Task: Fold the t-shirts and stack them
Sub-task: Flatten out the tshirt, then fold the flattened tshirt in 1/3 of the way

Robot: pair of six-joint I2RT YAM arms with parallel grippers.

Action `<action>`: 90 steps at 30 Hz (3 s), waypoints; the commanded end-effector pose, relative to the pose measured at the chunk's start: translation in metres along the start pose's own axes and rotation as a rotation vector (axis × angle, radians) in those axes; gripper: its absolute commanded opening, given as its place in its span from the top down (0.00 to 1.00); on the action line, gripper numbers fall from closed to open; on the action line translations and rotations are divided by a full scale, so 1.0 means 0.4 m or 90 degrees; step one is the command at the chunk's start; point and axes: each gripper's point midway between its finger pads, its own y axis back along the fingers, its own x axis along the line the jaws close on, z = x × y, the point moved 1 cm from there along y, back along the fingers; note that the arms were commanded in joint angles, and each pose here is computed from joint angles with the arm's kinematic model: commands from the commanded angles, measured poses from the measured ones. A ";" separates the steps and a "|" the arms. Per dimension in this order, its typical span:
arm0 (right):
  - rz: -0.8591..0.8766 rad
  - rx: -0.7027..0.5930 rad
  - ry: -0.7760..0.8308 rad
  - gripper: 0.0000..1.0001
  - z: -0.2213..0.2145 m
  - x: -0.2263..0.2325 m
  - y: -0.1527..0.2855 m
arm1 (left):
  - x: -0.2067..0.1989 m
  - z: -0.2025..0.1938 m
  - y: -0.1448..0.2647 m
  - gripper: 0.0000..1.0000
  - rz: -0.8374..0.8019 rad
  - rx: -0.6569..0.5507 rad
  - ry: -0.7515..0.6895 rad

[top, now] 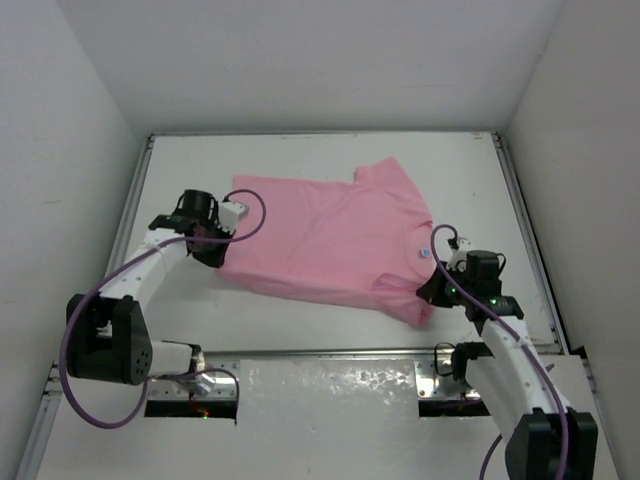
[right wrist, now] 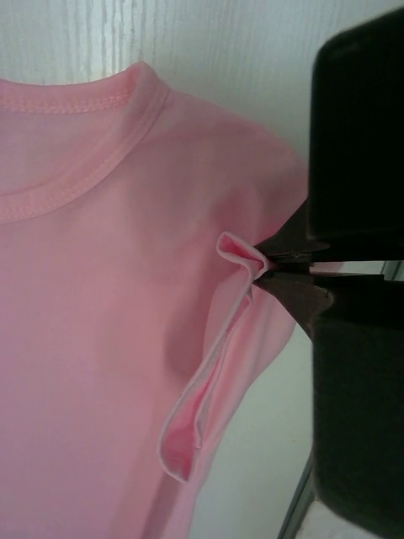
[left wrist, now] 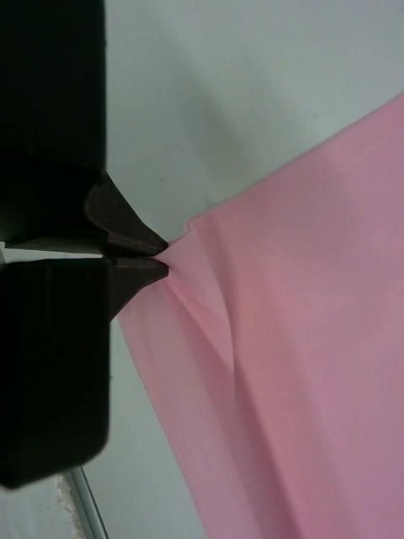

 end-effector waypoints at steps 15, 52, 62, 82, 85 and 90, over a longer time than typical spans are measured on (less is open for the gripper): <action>0.036 -0.029 0.161 1.00 0.267 0.038 -0.117 | 0.087 0.104 -0.078 1.00 0.047 0.026 0.088; -0.010 0.007 0.221 0.85 0.421 -0.006 -0.263 | 0.293 0.239 -0.033 0.49 0.142 -0.049 0.249; -0.206 -0.012 0.170 0.39 0.521 -0.096 -0.230 | 0.236 0.153 -0.055 0.46 0.120 0.017 0.178; -0.228 0.189 -0.089 0.30 0.096 -0.139 -0.057 | 0.125 0.042 -0.187 0.44 -0.005 0.137 0.190; -0.213 0.197 -0.098 0.33 0.089 -0.142 -0.085 | 0.114 0.038 -0.207 0.58 -0.018 0.143 0.191; -0.227 0.176 -0.095 0.50 0.113 -0.162 -0.110 | 0.062 0.045 -0.231 0.81 -0.038 0.152 0.153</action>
